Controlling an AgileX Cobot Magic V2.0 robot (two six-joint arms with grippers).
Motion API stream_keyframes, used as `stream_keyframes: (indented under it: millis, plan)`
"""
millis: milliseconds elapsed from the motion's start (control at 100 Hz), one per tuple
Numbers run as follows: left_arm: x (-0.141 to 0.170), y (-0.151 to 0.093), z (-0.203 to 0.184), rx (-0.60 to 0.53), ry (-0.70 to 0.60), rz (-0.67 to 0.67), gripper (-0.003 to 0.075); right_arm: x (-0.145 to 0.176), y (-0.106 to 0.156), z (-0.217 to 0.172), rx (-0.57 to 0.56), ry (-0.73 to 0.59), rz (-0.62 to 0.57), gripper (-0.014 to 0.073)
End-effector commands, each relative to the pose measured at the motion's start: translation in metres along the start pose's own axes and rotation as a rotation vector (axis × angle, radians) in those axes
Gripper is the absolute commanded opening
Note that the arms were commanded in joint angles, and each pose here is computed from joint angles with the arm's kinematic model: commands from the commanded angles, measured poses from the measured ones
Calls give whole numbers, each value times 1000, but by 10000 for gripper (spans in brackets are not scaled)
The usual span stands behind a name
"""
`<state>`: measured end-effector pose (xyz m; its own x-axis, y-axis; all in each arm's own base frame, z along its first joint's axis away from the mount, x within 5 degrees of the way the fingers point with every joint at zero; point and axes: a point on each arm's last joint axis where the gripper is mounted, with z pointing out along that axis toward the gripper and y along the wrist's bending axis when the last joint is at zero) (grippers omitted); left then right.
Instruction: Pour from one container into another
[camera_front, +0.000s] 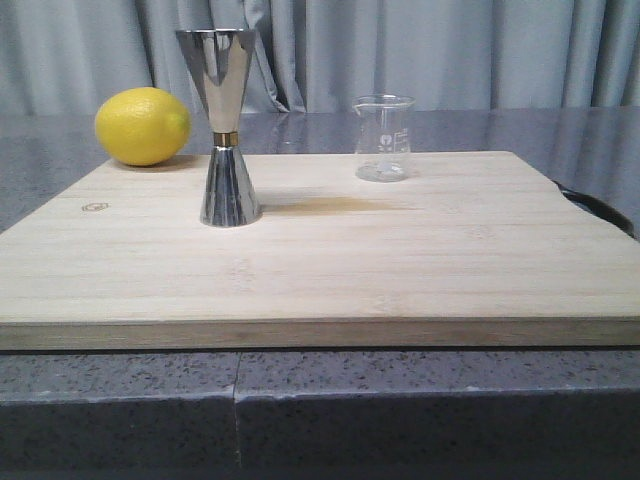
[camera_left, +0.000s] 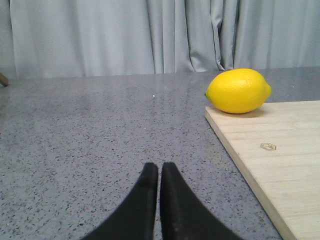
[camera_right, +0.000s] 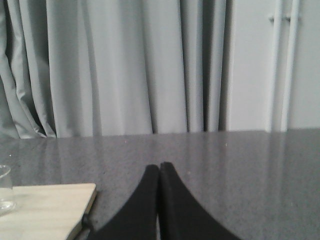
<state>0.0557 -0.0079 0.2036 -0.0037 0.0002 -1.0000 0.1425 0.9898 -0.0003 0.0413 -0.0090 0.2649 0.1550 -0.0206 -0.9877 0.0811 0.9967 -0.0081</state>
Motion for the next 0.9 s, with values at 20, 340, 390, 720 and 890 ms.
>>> stream_keyframes:
  millis: [20,340,390,720,890]
  plan:
    - [4,0,-1,0,-63,-8,-19,-1,4,-3,-45,29,0,-73]
    - [4,0,-1,0,-63,-8,-19,24,11,1,-108,68,1,-73]
    - [4,0,-1,0,-63,-8,-19,30,10,2,-94,70,11,-73]
    - [4,0,-1,0,-63,-8,-19,62,6,4,11,128,53,-73]
    - [4,0,-1,0,-63,-8,-19,69,6,4,8,114,38,-73]
